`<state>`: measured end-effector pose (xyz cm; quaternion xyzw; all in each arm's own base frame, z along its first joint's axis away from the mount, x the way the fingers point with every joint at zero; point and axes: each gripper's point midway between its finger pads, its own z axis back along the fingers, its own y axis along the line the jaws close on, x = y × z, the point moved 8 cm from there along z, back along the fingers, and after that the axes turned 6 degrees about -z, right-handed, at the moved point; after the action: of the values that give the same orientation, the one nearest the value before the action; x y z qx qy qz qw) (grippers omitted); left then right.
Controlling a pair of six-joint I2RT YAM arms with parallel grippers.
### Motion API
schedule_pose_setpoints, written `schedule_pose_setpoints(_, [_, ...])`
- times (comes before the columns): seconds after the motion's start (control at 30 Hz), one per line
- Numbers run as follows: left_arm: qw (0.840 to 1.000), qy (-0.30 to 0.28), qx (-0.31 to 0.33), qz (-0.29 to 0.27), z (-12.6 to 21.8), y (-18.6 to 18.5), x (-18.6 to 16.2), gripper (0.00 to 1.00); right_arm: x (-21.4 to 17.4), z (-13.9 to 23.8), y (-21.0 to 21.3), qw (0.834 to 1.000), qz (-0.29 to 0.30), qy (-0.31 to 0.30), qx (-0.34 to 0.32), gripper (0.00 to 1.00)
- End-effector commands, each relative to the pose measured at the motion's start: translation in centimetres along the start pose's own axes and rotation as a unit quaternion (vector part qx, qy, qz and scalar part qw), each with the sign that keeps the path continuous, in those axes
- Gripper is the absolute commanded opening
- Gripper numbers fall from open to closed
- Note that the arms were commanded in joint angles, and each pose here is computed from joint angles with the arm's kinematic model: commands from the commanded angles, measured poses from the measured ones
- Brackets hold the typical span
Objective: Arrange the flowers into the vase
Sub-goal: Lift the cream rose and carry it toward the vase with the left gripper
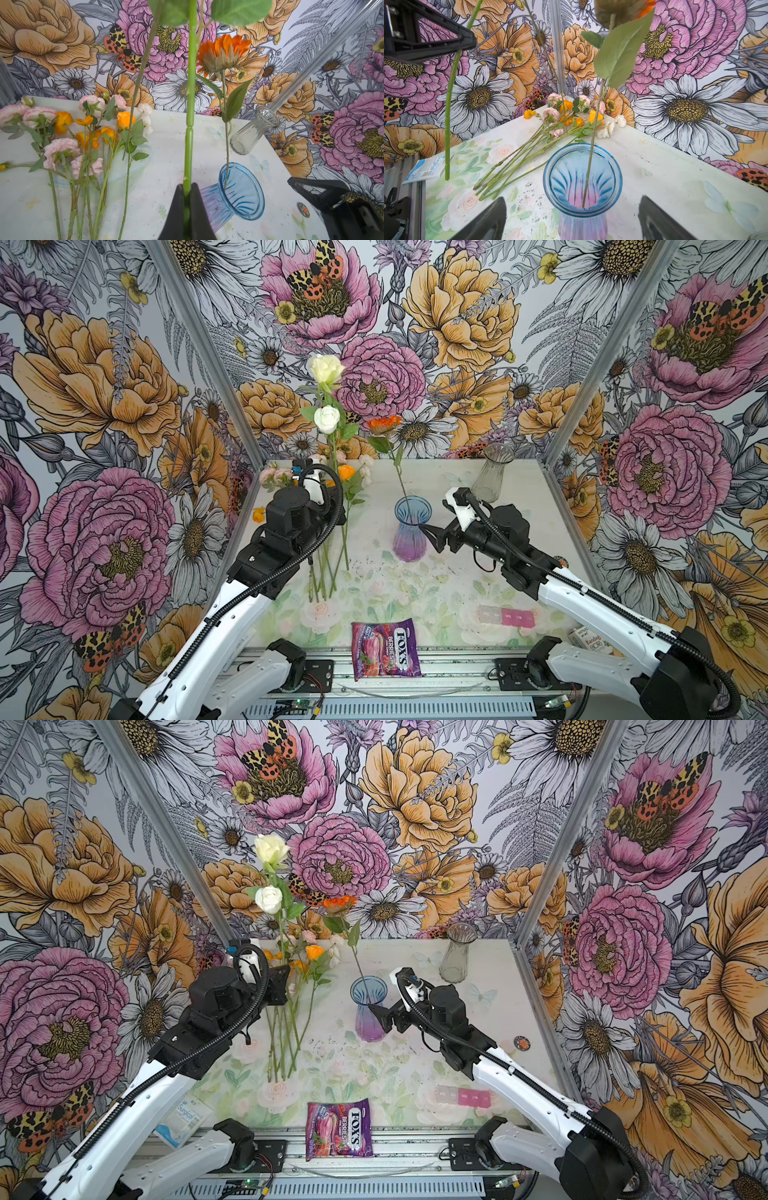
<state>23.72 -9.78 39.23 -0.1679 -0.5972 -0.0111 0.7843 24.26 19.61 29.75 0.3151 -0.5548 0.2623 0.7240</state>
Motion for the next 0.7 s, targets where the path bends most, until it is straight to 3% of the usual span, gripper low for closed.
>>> schedule_pose_setpoints(0.0, [0.999,0.014,0.038,0.0,-1.3,1.4,-0.6,0.0,1.0,0.5,0.5,0.999,-0.01,-0.031,0.02,0.99])
schedule_pose_setpoints(0.17, [0.998,0.041,0.037,0.012,-1.5,3.0,-3.1,0.0,0.8,0.5,0.7,0.999,-0.006,-0.035,0.032,0.99])
schedule_pose_setpoints(0.33, [0.998,0.048,0.047,0.022,-0.7,4.2,-3.6,0.0,0.8,0.2,0.7,0.999,-0.008,-0.032,0.037,0.99])
schedule_pose_setpoints(0.47, [0.998,0.053,0.017,0.025,-0.9,4.0,-3.9,0.0,0.8,0.3,0.7,0.999,-0.007,-0.034,0.037,1.0])
schedule_pose_setpoints(0.53, [0.999,0.036,-0.029,0.022,-0.9,2.7,-3.4,0.0,0.7,0.3,0.6,0.999,-0.007,-0.033,0.034,1.0])
schedule_pose_setpoints(0.67, [0.99,-0.062,-0.121,-0.028,0.8,-2.4,-0.5,0.0,0.9,0.5,0.4,0.999,-0.01,-0.036,0.022,0.99])
